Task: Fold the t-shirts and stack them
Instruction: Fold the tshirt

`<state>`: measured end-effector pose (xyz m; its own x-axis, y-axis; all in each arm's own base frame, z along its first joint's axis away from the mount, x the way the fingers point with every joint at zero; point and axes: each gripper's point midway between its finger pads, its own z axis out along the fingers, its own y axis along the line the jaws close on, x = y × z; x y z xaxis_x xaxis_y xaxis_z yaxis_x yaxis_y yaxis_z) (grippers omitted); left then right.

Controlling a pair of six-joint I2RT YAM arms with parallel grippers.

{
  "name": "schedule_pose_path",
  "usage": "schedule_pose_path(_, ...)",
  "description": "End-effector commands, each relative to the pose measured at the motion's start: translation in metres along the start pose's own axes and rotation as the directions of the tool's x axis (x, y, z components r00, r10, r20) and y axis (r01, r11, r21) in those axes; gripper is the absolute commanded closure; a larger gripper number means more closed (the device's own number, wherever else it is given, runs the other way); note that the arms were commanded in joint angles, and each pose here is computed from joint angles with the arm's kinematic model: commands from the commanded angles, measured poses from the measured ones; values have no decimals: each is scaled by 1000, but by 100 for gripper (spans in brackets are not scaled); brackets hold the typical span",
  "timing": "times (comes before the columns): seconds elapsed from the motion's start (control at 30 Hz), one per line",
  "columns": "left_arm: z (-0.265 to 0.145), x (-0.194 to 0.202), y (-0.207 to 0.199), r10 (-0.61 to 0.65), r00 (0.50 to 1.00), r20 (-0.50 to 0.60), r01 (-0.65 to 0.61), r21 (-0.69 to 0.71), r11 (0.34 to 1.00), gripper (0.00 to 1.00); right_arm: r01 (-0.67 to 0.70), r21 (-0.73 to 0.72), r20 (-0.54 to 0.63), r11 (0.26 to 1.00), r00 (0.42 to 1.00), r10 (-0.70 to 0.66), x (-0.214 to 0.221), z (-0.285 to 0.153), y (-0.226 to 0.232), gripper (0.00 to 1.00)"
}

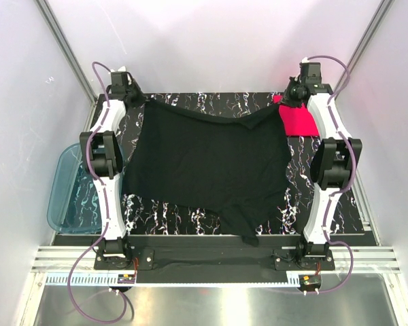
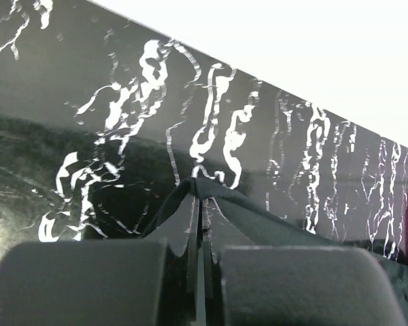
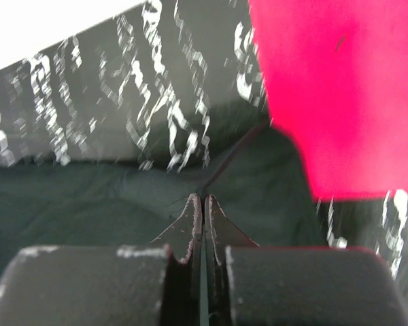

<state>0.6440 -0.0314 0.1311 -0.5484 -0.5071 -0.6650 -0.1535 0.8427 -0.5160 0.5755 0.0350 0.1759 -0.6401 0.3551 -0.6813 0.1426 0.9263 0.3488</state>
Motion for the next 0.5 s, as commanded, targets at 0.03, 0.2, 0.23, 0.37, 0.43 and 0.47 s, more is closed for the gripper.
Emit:
schedule_pose_path(0.03,-6,-21,-6,-41,999,12,40,67,997,100,-114,-39,-50,993,993,112,-2,-72,25,100)
schedule_pose_path(0.2,-1,-4,11,-87,995,-55,90,50,995,100,-168,3,-177,986,970,165,34,-98,21,100)
schedule_pose_path(0.23,-1,-2,12,-93,994,-65,96,50,994,100,-190,20,-198,982,962,190,42,-105,20,100)
schedule_pose_path(0.37,-3,4,14,-94,991,-98,99,46,994,100,-257,47,-288,965,922,259,82,-115,16,100)
schedule_pose_path(0.43,-7,8,15,-99,988,-121,104,32,994,100,-273,70,-324,959,903,281,103,-116,10,100)
schedule_pose_path(0.47,-8,10,17,-102,986,-128,106,26,994,100,-279,73,-339,958,896,287,109,-116,9,100)
